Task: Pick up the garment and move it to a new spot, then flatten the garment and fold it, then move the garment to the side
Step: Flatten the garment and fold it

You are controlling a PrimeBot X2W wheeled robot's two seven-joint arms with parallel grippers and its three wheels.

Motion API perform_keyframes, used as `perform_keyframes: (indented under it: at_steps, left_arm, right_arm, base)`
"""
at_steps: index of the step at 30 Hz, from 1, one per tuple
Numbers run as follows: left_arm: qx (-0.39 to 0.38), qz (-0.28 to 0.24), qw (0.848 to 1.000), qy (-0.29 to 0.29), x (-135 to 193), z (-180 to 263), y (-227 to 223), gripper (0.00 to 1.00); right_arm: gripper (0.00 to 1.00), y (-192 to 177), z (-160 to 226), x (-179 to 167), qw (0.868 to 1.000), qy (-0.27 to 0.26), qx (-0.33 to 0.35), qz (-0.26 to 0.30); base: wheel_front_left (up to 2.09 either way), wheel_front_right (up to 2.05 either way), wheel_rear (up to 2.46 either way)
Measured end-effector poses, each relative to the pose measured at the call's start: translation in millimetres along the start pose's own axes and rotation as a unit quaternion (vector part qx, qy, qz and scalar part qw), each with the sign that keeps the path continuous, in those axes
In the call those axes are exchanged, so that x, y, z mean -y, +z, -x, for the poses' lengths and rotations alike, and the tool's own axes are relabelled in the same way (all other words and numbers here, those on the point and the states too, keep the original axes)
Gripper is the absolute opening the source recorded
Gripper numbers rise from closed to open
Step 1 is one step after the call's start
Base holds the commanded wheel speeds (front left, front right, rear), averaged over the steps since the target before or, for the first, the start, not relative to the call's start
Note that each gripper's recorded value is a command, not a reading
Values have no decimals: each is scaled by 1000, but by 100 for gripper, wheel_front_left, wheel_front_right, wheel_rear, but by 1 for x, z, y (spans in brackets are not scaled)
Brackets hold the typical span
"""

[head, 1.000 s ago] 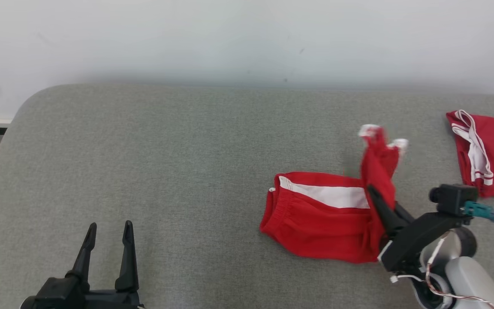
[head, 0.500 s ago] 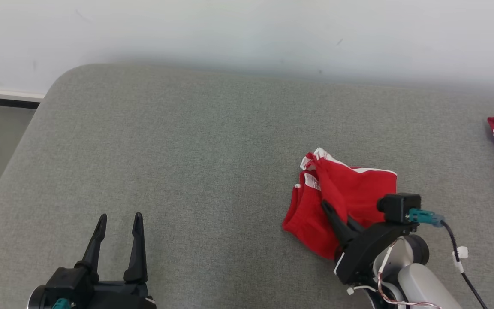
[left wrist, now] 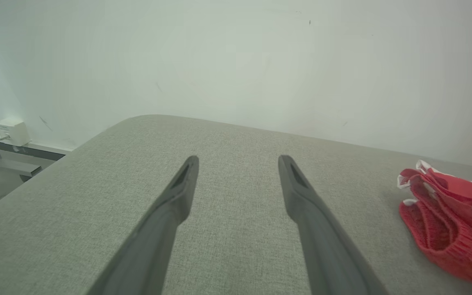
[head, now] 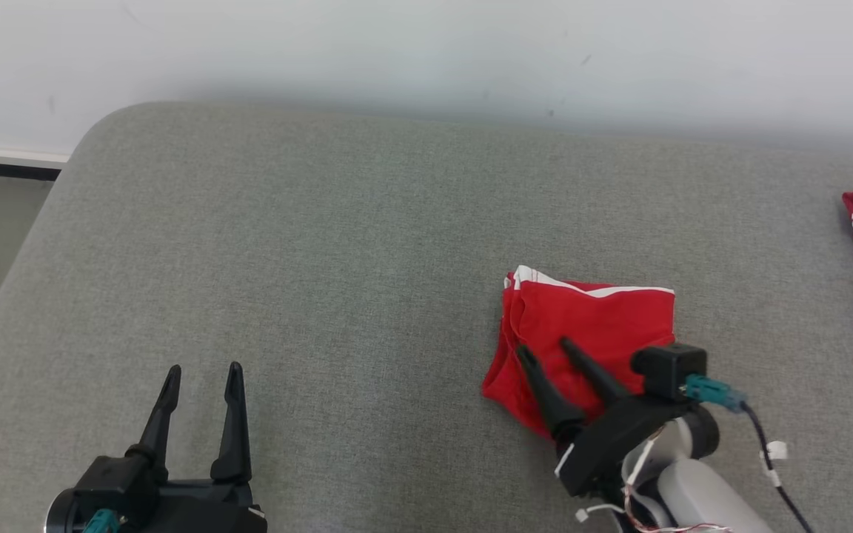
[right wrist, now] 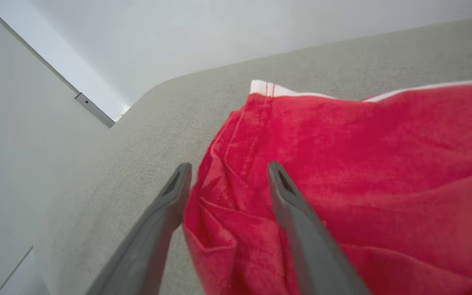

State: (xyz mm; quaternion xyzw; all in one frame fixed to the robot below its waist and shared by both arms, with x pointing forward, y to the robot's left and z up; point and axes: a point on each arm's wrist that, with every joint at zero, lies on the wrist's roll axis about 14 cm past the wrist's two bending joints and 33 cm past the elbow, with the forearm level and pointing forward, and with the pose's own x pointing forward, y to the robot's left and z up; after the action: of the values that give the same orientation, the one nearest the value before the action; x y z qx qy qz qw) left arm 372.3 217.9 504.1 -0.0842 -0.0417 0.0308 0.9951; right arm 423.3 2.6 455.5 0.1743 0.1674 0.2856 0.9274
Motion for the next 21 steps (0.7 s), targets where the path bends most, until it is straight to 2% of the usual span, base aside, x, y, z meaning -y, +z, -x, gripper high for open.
perform_keyframes:
  at_steps: [6, 11, 12, 13, 14, 21]
  left_arm:
    - [7, -2, 1000, -1, 0, -2, 4, 100]
    - [10, -3, 1000, -1, 0, -1, 6, 100]
    - [9, -4, 1000, -1, 0, -1, 5, 100]
    - [9, -4, 1000, 0, 0, -1, 5, 100]
    - [8, -4, 1000, 0, -1, -1, 5, 100]
    - [3, -7, 1000, 2, -3, 0, 2, 100]
  right_arm:
    - [100, 47, 13, 25, 995, -22, 86, 35]
    - [100, 81, 33, 59, 986, -64, 140, 67]
    - [40, 87, 39, 73, 982, -82, 150, 76]
    - [40, 89, 41, 79, 981, -89, 152, 84]
    - [0, 88, 43, 85, 980, -97, 148, 92]
    - [0, 64, 37, 93, 981, -103, 110, 121]
  base:
    - [0, 0, 0]
    - [0, 0, 0]
    - [0, 0, 0]
    - [0, 0, 0]
    - [0, 0, 0]
    - [0, 0, 0]
